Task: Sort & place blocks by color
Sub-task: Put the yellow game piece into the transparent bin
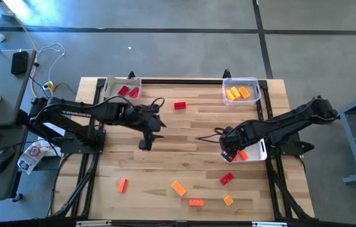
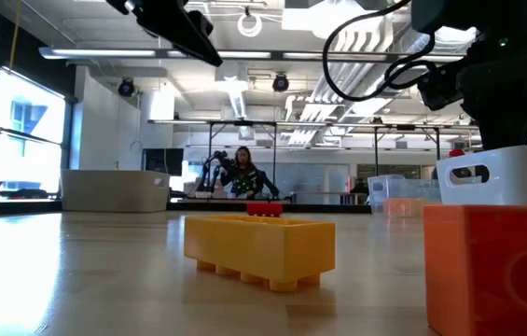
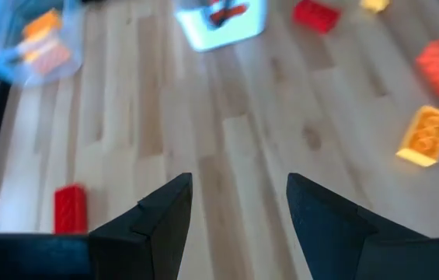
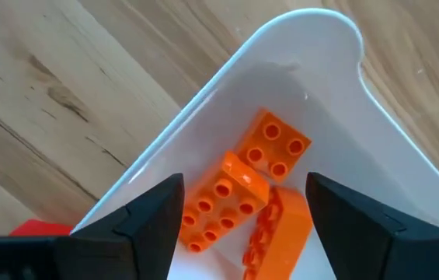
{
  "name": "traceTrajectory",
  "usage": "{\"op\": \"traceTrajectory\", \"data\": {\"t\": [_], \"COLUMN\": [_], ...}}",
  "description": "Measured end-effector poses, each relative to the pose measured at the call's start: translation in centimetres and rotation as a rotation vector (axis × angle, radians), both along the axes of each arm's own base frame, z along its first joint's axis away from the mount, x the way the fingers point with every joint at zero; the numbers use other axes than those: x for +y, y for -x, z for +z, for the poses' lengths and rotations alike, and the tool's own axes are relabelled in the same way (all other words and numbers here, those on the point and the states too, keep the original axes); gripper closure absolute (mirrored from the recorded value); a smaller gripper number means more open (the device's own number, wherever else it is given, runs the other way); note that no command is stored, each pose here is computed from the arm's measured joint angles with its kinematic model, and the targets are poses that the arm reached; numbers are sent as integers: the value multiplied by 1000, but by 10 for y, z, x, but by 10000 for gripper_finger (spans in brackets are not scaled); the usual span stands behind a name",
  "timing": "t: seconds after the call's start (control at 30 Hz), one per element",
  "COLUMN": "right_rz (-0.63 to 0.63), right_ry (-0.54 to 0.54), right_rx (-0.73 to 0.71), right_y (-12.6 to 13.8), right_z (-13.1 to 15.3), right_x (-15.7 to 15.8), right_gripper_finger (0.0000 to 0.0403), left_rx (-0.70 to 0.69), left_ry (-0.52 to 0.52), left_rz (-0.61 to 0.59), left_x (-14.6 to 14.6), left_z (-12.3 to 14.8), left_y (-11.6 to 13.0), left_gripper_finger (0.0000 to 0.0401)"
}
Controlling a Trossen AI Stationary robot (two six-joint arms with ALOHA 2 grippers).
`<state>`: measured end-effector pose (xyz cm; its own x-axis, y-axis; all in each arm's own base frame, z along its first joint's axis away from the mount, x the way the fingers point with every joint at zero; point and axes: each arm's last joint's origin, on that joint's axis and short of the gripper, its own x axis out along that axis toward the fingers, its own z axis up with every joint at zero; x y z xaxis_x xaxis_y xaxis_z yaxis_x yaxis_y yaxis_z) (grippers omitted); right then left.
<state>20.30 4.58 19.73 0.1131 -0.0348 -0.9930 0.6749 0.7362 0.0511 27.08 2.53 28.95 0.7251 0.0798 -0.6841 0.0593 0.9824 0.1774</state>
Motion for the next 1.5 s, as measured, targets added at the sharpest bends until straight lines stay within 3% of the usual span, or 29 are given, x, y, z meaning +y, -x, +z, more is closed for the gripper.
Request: {"op": "traceTrajectory", "data": {"t": [0.13, 0.37, 0.67, 0.87, 1.3, 1.5], "right_rz": [-26, -22, 82, 155, 163, 162], "right_ry": [8, 120, 72, 131, 180, 181], "right_rx": [-38, -148, -454, -622, -656, -656], "right_y": [-1, -8, -33, -44, -46, -46], "right_z": [14, 42, 61, 71, 73, 73], "right_x": [1, 5, 24, 33, 33, 33], "right_gripper_finger": [147, 147, 147, 147, 147, 147], "left_rx": [-50, -81, -38, -38, -3, 24], "left_ry": [16, 16, 19, 29, -48, -58], "left_rz": [-72, -143, -212, -266, -430, -451], "left_x": [-12, -32, -54, -72, -106, -113], "left_z": [3, 1, -5, -7, -51, -76], "left_y": [-5, -13, -12, -13, -47, -61], "left_gripper_finger": [204, 204, 204, 204, 204, 204]}}
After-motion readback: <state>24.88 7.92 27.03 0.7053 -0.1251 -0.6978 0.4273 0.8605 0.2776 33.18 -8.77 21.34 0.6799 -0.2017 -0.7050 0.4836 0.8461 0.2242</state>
